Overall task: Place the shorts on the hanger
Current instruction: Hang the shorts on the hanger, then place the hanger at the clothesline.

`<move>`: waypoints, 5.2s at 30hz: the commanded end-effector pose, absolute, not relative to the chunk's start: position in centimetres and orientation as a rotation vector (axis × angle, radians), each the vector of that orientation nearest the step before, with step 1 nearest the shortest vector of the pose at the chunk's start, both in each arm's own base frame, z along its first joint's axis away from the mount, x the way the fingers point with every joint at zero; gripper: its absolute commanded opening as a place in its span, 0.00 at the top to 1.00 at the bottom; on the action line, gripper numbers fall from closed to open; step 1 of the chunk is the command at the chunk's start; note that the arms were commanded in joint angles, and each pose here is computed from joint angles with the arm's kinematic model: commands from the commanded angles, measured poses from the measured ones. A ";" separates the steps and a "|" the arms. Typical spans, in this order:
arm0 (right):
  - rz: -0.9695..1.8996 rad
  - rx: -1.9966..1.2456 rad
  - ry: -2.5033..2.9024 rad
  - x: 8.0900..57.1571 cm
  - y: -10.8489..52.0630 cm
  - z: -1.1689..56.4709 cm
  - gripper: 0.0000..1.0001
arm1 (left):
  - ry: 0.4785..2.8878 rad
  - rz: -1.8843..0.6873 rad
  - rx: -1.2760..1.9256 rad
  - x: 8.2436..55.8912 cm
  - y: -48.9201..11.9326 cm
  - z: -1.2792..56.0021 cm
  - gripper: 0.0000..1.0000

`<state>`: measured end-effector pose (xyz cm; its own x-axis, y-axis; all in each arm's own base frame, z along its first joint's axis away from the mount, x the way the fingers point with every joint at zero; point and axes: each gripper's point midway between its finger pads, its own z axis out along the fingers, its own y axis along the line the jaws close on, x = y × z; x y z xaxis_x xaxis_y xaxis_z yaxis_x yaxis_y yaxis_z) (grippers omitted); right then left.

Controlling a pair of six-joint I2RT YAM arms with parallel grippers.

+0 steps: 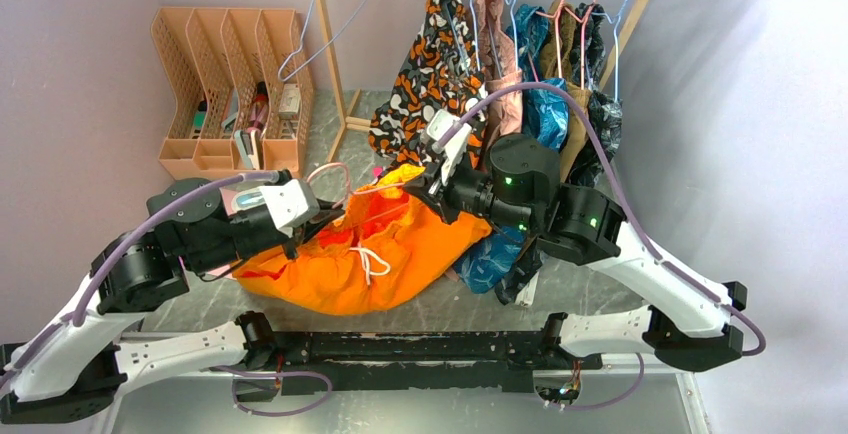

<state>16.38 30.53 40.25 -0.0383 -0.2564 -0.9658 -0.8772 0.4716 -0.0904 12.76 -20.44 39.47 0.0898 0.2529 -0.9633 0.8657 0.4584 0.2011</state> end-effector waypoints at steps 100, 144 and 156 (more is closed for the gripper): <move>1.102 -1.218 1.209 9.4 34.3 49.6 1.00 | 1.121 -0.728 0.763 8.3 -12.3 50.7 0.15; 0.305 -0.196 1.672 30.0 26.4 49.4 1.00 | 1.161 -0.481 0.337 15.2 -9.4 50.0 0.18; 0.463 0.039 1.603 37.9 28.4 51.6 1.00 | 1.155 -0.398 0.296 17.8 -11.4 48.0 0.17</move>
<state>36.72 27.50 47.41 -0.1803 0.1298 -0.9750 -0.2327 0.9575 0.1705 17.08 -11.58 46.37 0.2881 -0.1114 -0.9511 0.4953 0.8674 0.0485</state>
